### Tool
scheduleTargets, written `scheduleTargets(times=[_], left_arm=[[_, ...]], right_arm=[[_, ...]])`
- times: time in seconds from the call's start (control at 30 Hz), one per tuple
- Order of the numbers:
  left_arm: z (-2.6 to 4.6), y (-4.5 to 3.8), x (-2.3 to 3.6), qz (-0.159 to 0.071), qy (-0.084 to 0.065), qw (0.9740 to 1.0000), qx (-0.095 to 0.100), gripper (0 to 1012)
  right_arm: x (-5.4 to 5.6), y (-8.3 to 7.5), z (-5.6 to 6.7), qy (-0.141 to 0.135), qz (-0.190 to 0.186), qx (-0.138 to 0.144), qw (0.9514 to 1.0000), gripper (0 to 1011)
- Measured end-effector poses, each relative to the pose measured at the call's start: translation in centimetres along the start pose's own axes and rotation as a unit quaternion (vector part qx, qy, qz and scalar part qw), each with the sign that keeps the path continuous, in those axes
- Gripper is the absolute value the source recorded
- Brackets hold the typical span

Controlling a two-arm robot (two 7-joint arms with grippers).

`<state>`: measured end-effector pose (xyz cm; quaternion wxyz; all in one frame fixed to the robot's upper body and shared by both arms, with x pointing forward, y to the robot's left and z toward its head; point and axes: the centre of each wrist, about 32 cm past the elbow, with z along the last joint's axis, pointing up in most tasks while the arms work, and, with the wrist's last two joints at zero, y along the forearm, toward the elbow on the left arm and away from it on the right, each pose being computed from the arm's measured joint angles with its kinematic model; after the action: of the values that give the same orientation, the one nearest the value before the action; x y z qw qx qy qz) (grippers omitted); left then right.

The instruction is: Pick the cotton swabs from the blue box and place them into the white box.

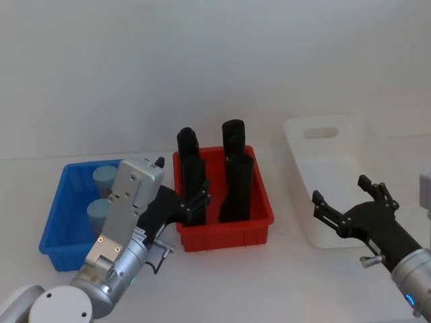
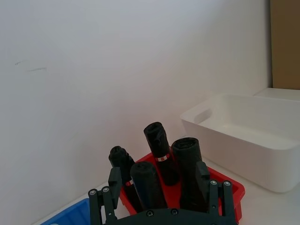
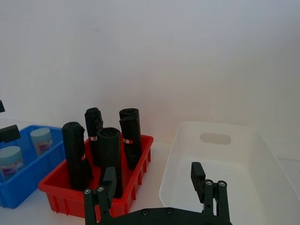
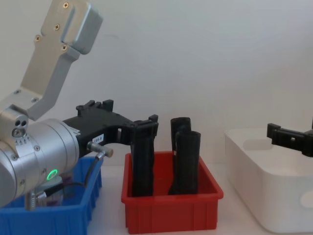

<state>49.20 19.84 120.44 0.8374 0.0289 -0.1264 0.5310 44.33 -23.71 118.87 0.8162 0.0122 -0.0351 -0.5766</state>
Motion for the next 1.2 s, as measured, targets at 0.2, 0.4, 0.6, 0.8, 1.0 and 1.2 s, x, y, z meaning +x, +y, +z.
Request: scheduleTargets(times=[0.2,0.4,0.6,0.8,1.0,1.2], left_arm=[[0.00,0.00,0.00,0.000,0.000,1.0000,0.000,1004],[0.00,0.00,0.00,0.000,0.000,1.0000,0.000,1004],[0.00,0.00,0.00,0.000,0.000,1.0000,0.000,1004],[0.00,0.00,0.00,0.000,0.000,1.0000,0.000,1004],[0.00,0.00,0.00,0.000,0.000,1.0000,0.000,1004],[0.00,0.00,0.00,0.000,0.000,1.0000,0.000,1004]], right_arm=[[0.00,0.00,0.00,0.000,0.000,0.000,1.0000,1001],[0.00,0.00,0.00,0.000,0.000,0.000,1.0000,1001],[0.00,0.00,0.00,0.000,0.000,0.000,1.0000,1002],[0.00,0.00,0.00,0.000,0.000,0.000,1.0000,1002],[0.00,0.00,0.00,0.000,0.000,0.000,1.0000,1002],[0.00,0.00,0.00,0.000,0.000,0.000,1.0000,1002]])
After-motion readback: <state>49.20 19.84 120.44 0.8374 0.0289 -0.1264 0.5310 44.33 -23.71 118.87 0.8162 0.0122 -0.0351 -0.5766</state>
